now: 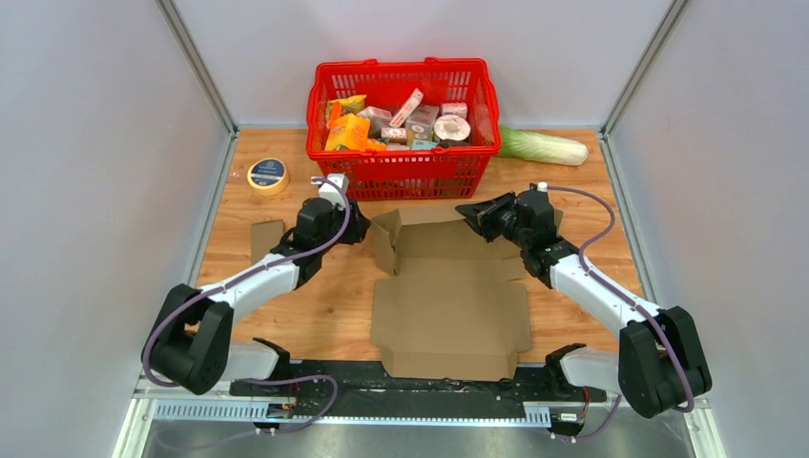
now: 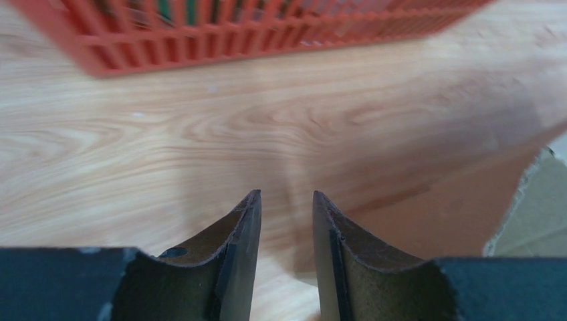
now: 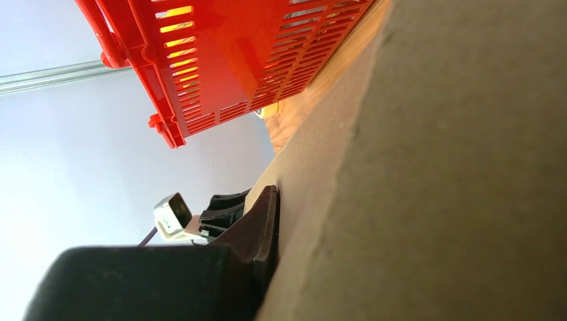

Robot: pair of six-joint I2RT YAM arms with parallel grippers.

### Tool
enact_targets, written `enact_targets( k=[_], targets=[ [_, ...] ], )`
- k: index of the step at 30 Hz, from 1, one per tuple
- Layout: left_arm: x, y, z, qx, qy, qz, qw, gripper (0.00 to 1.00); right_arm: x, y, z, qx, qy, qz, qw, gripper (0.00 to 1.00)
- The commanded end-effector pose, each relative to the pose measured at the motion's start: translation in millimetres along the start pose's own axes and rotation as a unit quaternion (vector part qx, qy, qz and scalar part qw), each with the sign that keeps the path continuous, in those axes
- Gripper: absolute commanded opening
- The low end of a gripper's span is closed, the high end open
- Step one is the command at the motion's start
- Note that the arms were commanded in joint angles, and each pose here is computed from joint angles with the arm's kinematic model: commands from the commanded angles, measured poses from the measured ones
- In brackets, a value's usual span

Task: Fold the paper box

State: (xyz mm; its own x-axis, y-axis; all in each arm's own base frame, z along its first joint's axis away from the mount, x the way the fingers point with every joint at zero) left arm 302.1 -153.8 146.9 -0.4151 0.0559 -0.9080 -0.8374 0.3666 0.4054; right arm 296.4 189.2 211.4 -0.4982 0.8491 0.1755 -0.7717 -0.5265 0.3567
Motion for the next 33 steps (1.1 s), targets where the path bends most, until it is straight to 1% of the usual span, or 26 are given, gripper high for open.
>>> enact_targets(
  k=[1, 2, 3, 4, 5, 6, 7, 9, 13, 16, 20, 23, 27, 32, 33],
  targets=[
    [-17, -2, -46, 0.165, -0.004, -0.046, 0.985, 0.42, 6, -1, -13, 0.033, 0.055, 0.022, 0.998, 0.04],
    [-14, 0, -51, 0.178, -0.01, -0.047, 0.983, 0.42, 6, -1, -13, 0.033, 0.054, 0.022, 0.998, 0.04],
    [-16, 5, -58, 0.196, -0.021, -0.061, 0.979, 0.41, 6, 0, -13, 0.032, 0.055, 0.023, 0.998, 0.04],
    [-4, 10, -61, 0.209, -0.024, -0.054, 0.976, 0.4, 6, -1, -12, 0.031, 0.054, 0.023, 0.998, 0.04],
    [-1, 13, -63, 0.216, -0.025, -0.059, 0.974, 0.39, 6, -1, -12, 0.031, 0.054, 0.023, 0.998, 0.04],
    [-5, 18, -65, 0.224, -0.026, -0.08, 0.971, 0.39, 6, 0, -12, 0.031, 0.054, 0.022, 0.998, 0.04],
    [6, 21, -64, 0.223, -0.024, -0.073, 0.972, 0.39, 6, 0, -11, 0.028, 0.052, 0.022, 0.998, 0.04],
    [8, 26, -65, 0.23, -0.026, -0.082, 0.969, 0.42, 6, 0, -12, 0.029, 0.051, 0.022, 0.998, 0.04],
    [15, 26, -73, 0.248, -0.039, -0.075, 0.965, 0.46, 6, 1, -13, 0.029, 0.05, 0.022, 0.998, 0.04],
    [12, 25, -77, 0.253, -0.047, -0.083, 0.963, 0.49, 6, 1, -12, 0.027, 0.051, 0.021, 0.998, 0.04],
    [7, 32, -88, 0.267, -0.078, -0.101, 0.955, 0.5, 6, 0, -12, 0.029, 0.051, 0.023, 0.998, 0.04],
    [6, 39, -88, 0.259, -0.099, -0.11, 0.954, 0.51, 7, 0, -11, 0.027, 0.051, 0.024, 0.998, 0.04],
    [8, 42, -89, 0.264, -0.113, -0.105, 0.952, 0.52, 6, -1, -10, 0.027, 0.05, 0.024, 0.998, 0.04],
    [11, 29, -81, 0.217, -0.127, -0.087, 0.964, 0.52, 8, -2, -12, 0.027, 0.047, 0.028, 0.998, 0.04],
    [7, 27, -81, 0.205, -0.129, -0.09, 0.966, 0.52, 7, -2, -12, 0.027, 0.046, 0.027, 0.998, 0.04]
  ],
)
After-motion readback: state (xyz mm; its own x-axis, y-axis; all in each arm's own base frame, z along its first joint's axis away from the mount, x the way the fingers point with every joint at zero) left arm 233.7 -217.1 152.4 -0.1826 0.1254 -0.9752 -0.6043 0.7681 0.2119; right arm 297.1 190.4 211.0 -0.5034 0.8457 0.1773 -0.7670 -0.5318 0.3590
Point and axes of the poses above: each gripper's point midway between its finger pads, its own y axis back along the fingers, its own z axis along the line the jaws close on, x = y × z, the point moved 5 cm from there along y, back along the fingers, and after that the axes turned 13 degrees about -y, right-handed, at the moved point
